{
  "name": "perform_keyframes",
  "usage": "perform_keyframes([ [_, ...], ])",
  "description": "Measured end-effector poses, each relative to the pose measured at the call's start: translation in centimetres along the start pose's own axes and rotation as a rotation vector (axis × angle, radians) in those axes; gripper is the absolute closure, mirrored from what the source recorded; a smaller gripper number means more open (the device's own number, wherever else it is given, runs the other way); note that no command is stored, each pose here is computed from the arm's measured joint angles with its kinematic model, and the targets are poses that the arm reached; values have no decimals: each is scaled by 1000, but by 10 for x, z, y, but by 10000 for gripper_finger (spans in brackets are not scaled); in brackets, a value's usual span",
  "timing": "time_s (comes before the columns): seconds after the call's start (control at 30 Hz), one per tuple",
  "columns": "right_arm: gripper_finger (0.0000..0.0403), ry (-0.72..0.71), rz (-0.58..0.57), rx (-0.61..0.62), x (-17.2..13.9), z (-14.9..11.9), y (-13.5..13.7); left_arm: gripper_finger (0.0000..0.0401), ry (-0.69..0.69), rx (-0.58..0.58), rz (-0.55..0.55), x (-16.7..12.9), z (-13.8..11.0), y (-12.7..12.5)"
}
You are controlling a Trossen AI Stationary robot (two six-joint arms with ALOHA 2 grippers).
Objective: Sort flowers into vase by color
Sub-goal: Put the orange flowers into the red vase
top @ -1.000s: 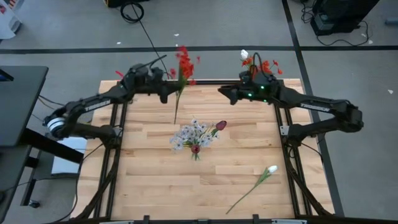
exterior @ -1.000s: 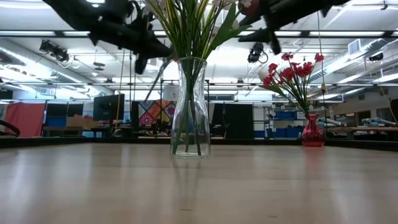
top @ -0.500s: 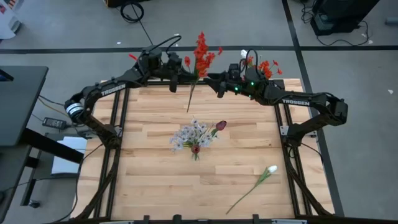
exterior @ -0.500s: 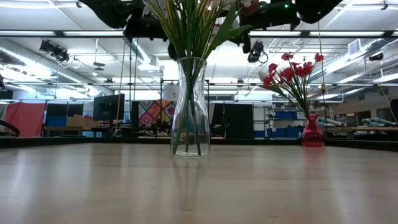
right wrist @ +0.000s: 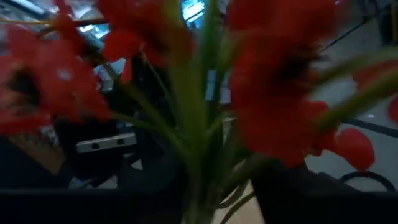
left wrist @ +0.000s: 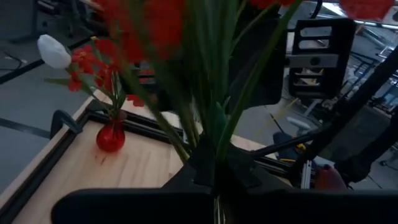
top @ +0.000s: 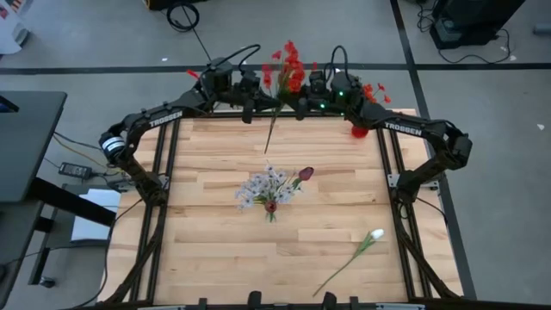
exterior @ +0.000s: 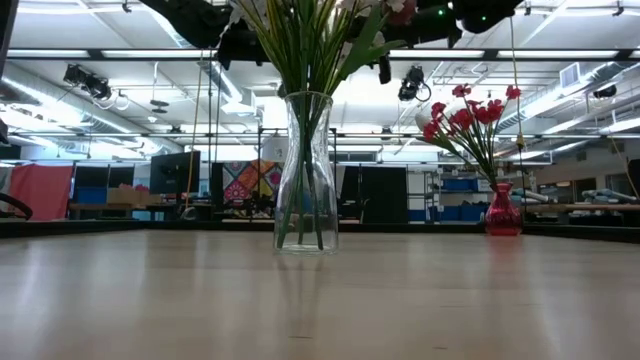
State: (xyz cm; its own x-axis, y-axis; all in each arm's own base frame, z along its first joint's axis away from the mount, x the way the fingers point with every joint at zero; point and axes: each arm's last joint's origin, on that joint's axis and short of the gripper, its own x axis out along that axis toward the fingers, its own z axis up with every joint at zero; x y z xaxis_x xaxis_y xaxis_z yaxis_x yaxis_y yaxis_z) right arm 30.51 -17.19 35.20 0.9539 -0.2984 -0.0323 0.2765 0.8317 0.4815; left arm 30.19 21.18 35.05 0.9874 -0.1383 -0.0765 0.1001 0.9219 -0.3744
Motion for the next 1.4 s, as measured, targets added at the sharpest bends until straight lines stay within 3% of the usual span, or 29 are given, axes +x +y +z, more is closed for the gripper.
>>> perform_keyframes([
  [0.13, 370, 15, 49, -49, -2, 3, -4, 386, -9, -14, 28, -1, 1, 2],
  [0.17, 383, 15, 51, -67, -2, 4, -5, 379, -16, -16, 42, -1, 1, 2],
  [0.37, 389, -4, -23, -121, -9, 10, -9, 288, -31, -32, 118, -5, 2, 8],
  [0.6, 389, 28, -246, -231, -52, 28, -6, 195, -4, -176, 218, -28, -1, 30],
  [0.7, 389, 70, -309, -227, -80, 36, -1, 184, 1, -222, 253, -37, -2, 38],
  [0.8, 389, 146, -295, -198, -108, 39, 3, 183, -6, -283, 288, -44, -2, 44],
  [0.97, 389, 284, -312, -155, -146, 34, 9, 195, -6, -281, 308, -47, -2, 46],
  [1.1, 389, 266, -472, -172, -179, 35, 17, 206, -6, -288, 312, -47, -2, 46],
  [1.4, 389, 13, -1036, -137, -235, 36, 16, 213, -15, -302, 345, -46, -2, 47],
])
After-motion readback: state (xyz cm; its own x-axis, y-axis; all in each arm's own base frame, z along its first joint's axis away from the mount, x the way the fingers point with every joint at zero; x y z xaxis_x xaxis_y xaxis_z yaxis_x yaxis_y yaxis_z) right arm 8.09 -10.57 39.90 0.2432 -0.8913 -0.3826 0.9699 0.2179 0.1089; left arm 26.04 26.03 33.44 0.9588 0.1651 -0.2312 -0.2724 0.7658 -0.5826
